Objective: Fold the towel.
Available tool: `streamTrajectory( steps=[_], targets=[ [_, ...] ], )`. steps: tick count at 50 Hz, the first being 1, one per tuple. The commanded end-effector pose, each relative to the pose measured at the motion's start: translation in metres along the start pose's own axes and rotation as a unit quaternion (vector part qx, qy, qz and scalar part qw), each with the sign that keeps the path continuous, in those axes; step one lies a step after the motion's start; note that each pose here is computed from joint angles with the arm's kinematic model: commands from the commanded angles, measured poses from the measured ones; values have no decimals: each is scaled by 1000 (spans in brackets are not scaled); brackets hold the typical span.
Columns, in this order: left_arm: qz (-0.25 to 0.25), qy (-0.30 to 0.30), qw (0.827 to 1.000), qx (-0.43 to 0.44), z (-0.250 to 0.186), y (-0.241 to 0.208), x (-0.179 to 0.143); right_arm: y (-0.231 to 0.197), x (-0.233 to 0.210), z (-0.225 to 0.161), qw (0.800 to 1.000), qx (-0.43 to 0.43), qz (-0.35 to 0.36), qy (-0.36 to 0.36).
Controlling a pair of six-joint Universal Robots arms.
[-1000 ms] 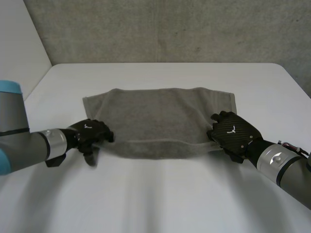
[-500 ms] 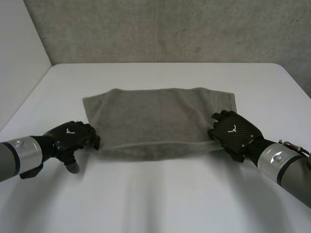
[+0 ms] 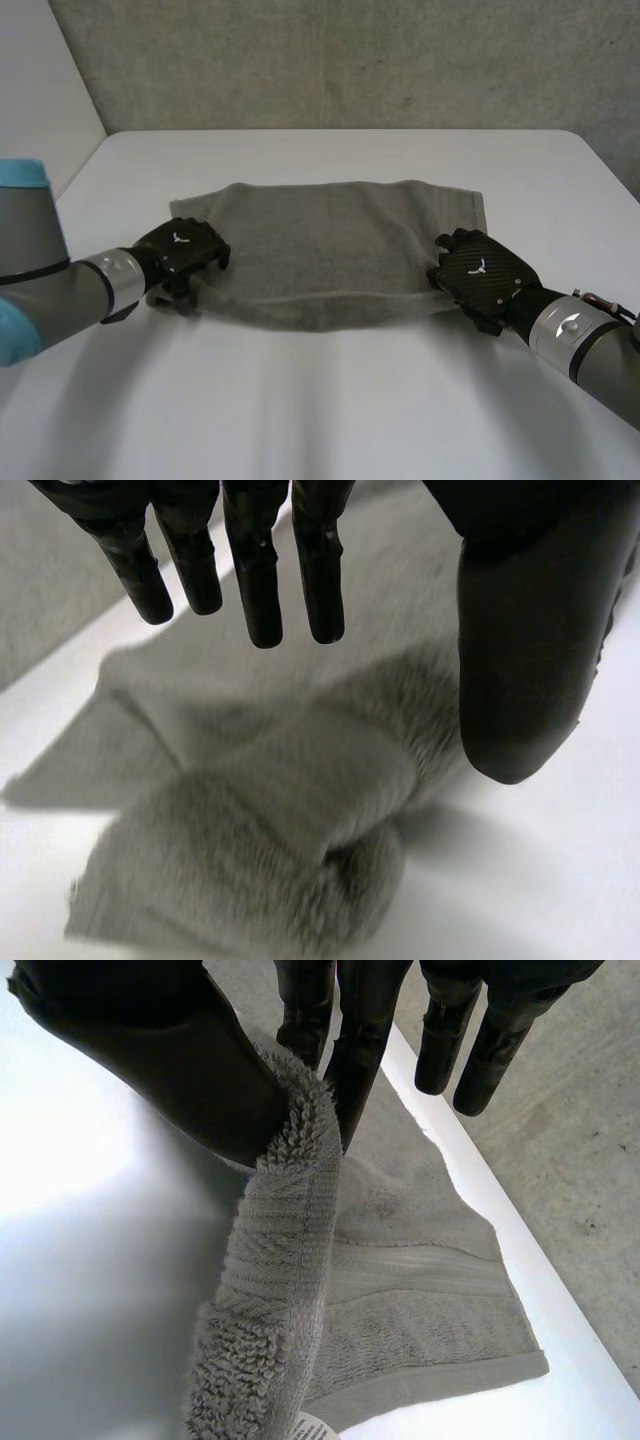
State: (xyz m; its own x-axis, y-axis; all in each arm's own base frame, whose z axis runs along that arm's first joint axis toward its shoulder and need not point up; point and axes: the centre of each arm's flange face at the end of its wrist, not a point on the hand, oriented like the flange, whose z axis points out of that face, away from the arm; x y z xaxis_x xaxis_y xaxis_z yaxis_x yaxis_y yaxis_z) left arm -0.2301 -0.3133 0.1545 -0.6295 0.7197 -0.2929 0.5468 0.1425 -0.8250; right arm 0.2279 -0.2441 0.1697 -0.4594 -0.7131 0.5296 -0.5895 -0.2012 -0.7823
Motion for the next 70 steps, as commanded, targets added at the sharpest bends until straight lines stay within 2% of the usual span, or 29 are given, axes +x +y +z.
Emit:
streamTrajectory(
  steps=[1, 9, 21, 34, 46, 61, 70],
  targets=[
    [-1, -31, 998, -51, 11, 10, -7, 1, -1, 0, 1000, -1, 1, -1],
    [10, -35, 997, -69, 9, 13, -14, 1, 1, 0, 1000, -1, 0, 0],
    [-12, 2, 993, -118, -17, 12, -3, 2, 0, 1, 1000, -2, 1, -1],
    [-19, -30, 994, -102, -41, 0, -21, 3, -1, 0, 1000, -4, 2, -2],
    [-29, 2, 994, -109, -50, 7, -3, 2, 0, -1, 1000, -4, 2, 0],
    [-26, -13, 995, -96, -63, -2, -6, 1, 1, -1, 1000, -3, 3, 1],
    [-27, -11, 996, -90, -69, -4, 0, -3, 10, -16, 999, -34, 38, -17]
  ],
)
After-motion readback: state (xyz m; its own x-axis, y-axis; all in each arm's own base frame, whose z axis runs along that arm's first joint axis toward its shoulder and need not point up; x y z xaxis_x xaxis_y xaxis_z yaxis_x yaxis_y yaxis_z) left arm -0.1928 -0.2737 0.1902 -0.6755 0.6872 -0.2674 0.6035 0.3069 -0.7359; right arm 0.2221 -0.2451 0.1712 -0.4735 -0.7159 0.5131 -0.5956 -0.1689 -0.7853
